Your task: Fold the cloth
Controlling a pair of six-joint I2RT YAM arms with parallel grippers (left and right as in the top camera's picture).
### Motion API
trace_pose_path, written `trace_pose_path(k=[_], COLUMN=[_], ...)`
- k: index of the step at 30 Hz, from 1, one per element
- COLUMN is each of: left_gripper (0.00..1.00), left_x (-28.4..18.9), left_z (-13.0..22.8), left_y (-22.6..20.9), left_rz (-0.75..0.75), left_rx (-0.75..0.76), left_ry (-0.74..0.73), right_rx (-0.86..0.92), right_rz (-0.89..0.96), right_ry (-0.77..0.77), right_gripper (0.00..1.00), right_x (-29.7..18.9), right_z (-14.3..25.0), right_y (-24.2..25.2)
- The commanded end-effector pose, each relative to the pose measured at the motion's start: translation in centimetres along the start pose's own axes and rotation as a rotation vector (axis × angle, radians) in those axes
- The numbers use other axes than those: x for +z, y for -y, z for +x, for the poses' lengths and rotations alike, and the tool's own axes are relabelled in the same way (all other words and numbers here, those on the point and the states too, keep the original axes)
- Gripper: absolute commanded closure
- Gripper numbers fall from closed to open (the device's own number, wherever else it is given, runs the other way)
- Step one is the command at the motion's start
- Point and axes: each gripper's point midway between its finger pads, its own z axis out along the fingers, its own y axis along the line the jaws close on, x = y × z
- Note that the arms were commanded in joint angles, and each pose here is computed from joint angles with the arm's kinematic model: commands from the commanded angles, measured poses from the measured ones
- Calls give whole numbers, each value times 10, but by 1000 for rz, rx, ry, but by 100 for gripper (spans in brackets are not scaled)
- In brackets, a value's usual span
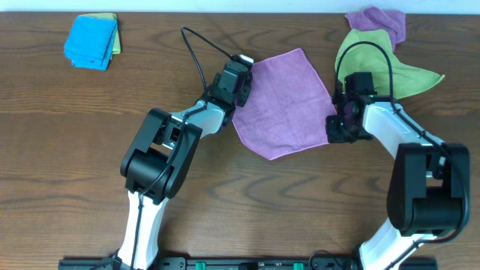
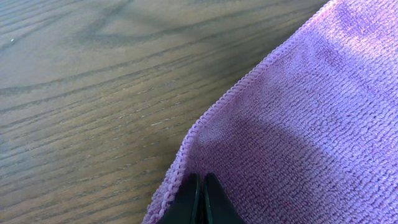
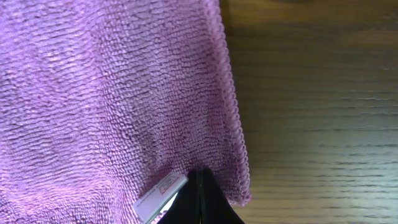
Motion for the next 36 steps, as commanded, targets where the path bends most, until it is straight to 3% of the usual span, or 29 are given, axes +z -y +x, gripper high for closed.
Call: trace_pose_path(k=[1, 23, 36], left_gripper=[94, 94, 94], left_x=[8, 16, 14], left_z=[5, 4, 1], left_y=[-6, -56, -30], left_rz=[-5, 68, 126], left_rx=[1, -52, -33], left_ry=[-10, 18, 20], right_rx=[2, -173, -70], right_rz=[-31, -173, 51], right_ry=[-55, -196, -154], right_gripper=[98, 99, 99], right_x=[8, -2, 4], right_z=[18, 70, 51], right_y=[-19, -133, -64])
